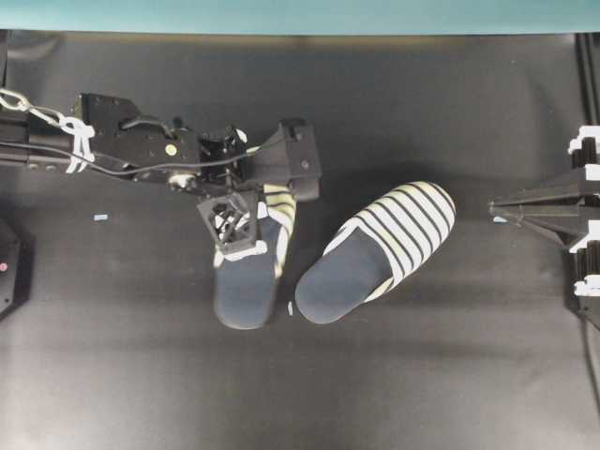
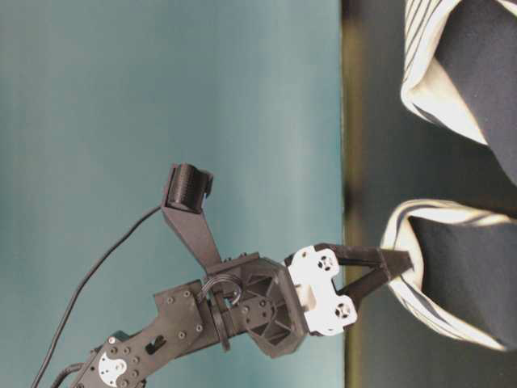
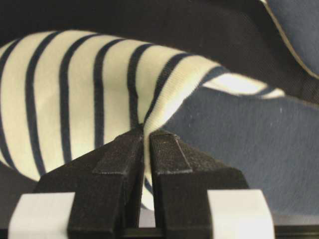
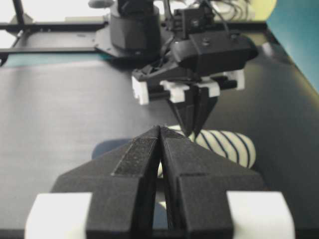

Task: Arrange the slippers with the left arm.
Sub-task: 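Rotate the held left slipper to point straight forward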

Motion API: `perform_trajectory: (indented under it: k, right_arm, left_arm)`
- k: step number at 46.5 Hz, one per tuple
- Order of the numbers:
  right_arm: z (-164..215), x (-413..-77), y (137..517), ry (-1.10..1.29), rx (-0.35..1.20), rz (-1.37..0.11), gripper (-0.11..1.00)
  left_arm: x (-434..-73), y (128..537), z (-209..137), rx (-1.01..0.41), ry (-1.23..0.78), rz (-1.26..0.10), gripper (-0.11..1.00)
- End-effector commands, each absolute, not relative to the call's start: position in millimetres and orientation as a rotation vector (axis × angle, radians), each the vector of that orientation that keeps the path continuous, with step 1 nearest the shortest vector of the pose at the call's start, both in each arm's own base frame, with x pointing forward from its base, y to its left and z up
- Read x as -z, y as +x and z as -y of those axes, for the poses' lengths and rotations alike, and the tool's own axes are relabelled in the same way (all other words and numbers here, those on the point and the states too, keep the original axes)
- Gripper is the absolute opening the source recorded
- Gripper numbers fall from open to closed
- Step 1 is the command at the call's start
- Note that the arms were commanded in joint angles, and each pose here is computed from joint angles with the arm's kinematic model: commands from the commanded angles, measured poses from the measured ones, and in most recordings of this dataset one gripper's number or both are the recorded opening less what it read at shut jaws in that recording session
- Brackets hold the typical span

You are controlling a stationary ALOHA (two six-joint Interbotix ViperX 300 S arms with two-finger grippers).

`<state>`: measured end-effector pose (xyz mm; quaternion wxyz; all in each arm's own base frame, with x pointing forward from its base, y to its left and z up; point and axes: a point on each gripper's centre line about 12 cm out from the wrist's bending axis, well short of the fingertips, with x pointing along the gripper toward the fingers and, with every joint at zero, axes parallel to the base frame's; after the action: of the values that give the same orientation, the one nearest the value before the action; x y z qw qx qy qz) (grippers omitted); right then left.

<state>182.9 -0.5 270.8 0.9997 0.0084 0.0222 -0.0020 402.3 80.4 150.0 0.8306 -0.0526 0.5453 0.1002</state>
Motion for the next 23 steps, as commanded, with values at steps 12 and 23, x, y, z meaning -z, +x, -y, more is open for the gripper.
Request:
perform_trajectory:
  k: [12,23]
  right_arm:
    - [2.0,-272.4,183.8,0.025,0.012,-0.040,0.01]
    - [2.0,-272.8,183.8,0.024,0.012,-0.037,0.01]
  left_arm:
    - [-156.3,403.1,-83.3,-0.229,-0.129,-1.144,0.01]
    - [-155.4,404.9,-75.3,-0.208,-0.112,-1.142,0.01]
